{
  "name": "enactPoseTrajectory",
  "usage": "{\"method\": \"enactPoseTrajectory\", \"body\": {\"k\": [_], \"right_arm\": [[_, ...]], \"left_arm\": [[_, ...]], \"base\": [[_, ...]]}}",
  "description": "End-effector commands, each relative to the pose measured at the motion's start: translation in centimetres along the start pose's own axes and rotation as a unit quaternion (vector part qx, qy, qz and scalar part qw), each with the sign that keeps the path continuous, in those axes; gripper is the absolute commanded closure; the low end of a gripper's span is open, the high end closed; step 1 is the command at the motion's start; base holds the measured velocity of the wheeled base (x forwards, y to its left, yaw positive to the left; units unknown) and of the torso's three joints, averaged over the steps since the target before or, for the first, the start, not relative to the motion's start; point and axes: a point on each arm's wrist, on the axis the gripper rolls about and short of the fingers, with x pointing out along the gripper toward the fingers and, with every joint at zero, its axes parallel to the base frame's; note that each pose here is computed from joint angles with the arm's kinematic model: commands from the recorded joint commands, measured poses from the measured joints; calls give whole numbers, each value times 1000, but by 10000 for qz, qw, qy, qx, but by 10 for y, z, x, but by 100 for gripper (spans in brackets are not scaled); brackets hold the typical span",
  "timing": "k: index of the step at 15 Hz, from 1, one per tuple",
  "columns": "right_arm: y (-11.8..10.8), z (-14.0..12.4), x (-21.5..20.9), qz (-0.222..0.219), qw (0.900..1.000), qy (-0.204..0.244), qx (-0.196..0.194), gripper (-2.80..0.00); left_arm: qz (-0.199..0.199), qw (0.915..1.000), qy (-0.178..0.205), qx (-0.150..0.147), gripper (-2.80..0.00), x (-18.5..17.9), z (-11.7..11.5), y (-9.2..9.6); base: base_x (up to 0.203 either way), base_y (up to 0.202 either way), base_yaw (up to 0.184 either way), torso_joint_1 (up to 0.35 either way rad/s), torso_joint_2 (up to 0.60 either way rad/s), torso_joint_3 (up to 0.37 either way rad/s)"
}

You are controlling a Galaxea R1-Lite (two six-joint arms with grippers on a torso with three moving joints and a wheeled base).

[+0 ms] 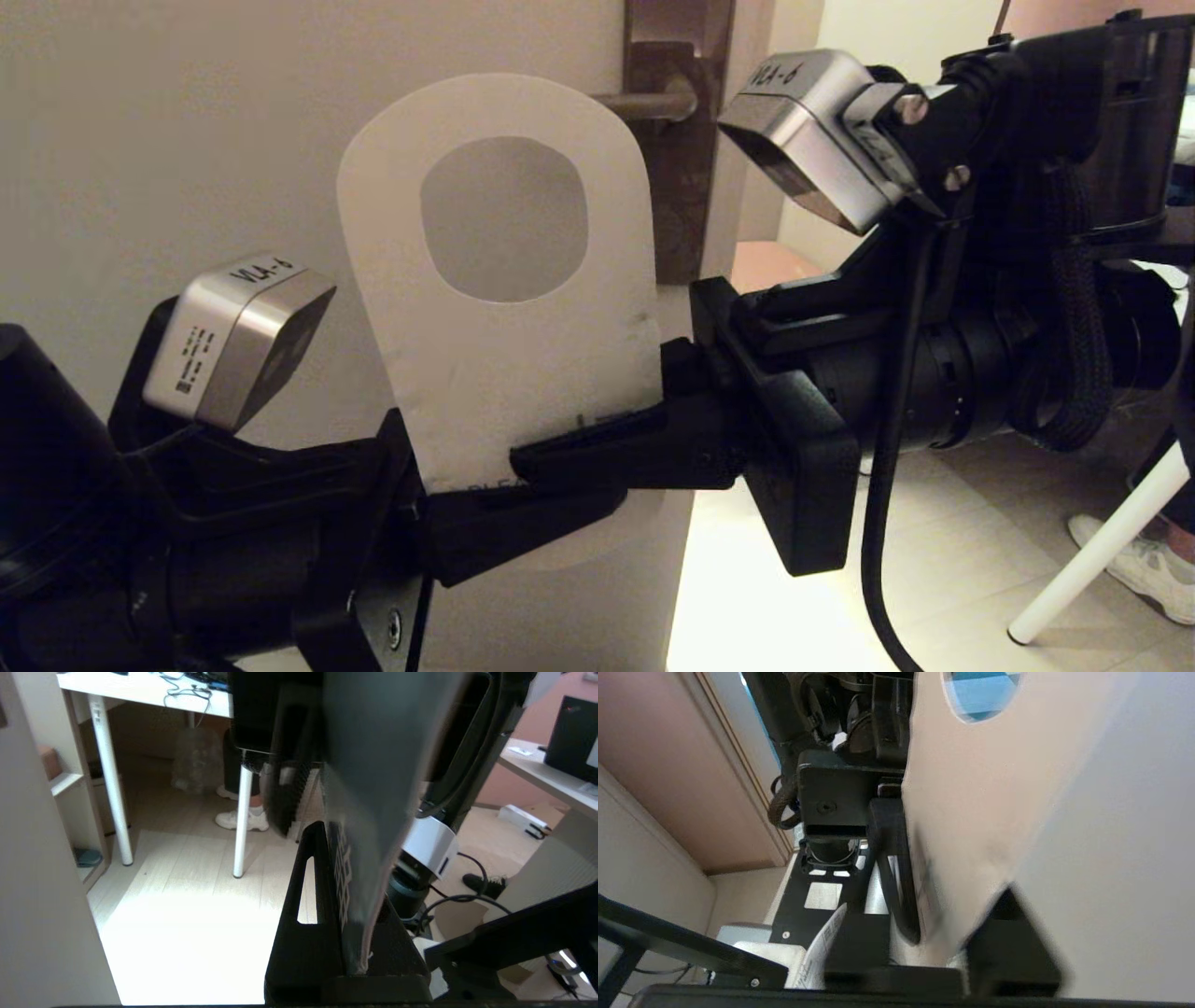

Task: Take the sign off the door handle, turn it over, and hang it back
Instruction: Hand it to the other hand, then hang the sign back with the other side facing out

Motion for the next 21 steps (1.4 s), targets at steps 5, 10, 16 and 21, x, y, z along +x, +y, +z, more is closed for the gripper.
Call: {"method": "enactPoseTrajectory", "body": {"k": [5,10,16,21], "right_arm": [[0,1,-1,-12,10000,-25,-32,-280],[-3,1,-14,-209,9998,-52,-28,-280],[-3,-5,-46,-1036,9946,-32,24,-280],[13,-10,-79,-1576,9875,-79,26,-280]], "left_arm": [[-4,10000,-19,-3,0,-1,1,0],[108,9999,-15,-9,0,-9,-2,0],[431,9990,-108,67,0,-27,-1,2],[664,9976,-161,141,0,-36,0,6]], "base": [[0,0,0,0,0,0],[0,0,0,0,0,0],[0,0,0,0,0,0],[0,0,0,0,0,0]]}}
